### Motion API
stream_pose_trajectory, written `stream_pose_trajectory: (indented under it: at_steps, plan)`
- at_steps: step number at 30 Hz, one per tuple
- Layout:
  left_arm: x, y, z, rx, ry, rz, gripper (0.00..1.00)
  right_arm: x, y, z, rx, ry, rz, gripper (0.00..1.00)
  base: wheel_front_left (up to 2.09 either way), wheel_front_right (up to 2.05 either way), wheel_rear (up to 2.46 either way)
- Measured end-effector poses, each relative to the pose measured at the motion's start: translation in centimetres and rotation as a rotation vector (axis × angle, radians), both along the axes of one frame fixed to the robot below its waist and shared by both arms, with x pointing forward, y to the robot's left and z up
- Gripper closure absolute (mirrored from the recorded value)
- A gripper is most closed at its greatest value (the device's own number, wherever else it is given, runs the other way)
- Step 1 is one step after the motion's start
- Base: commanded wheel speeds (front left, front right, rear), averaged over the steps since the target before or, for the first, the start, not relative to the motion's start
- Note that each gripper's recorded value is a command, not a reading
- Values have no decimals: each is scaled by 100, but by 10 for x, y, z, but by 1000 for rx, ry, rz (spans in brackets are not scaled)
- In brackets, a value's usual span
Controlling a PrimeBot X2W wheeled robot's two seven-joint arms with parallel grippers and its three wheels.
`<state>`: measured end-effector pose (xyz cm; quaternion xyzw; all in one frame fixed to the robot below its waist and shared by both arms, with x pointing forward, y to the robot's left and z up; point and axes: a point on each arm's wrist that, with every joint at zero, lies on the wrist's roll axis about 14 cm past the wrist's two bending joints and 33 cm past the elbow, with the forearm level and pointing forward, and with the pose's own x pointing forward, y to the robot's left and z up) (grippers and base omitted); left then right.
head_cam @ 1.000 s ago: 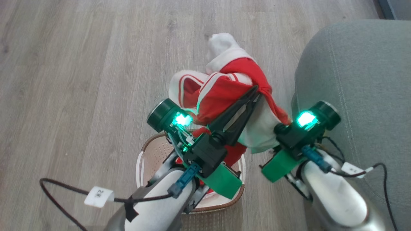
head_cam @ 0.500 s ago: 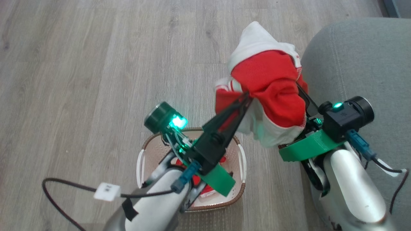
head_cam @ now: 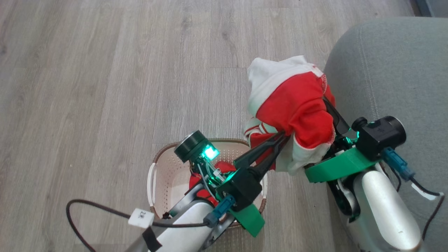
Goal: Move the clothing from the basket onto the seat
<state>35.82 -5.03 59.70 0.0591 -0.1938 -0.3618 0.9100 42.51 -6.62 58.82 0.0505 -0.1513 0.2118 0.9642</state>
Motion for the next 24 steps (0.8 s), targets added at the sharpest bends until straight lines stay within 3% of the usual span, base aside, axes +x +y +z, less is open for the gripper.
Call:
stream_pose_trajectory:
  at_steps: [2,3,4,5,6,24]
  plan:
    - [1,1,0,-10,9,2,100,0,0,-1,1,3,-1,100,0,0,0]
    - [1,1,-1,-12,13,3,71,0,-1,-1,3,4,-2,100,0,0,0]
    - [1,1,-1,-12,13,3,57,0,-1,-1,3,4,-2,100,0,0,0]
    - [1,1,-1,-15,16,5,18,0,-2,-1,4,4,-4,100,0,0,0]
    - [1,1,-2,-16,19,8,0,0,-3,-1,5,3,-7,100,0,0,0]
    - [1,14,-32,-2,107,64,0,7,-65,5,37,-11,-192,100,0,0,0]
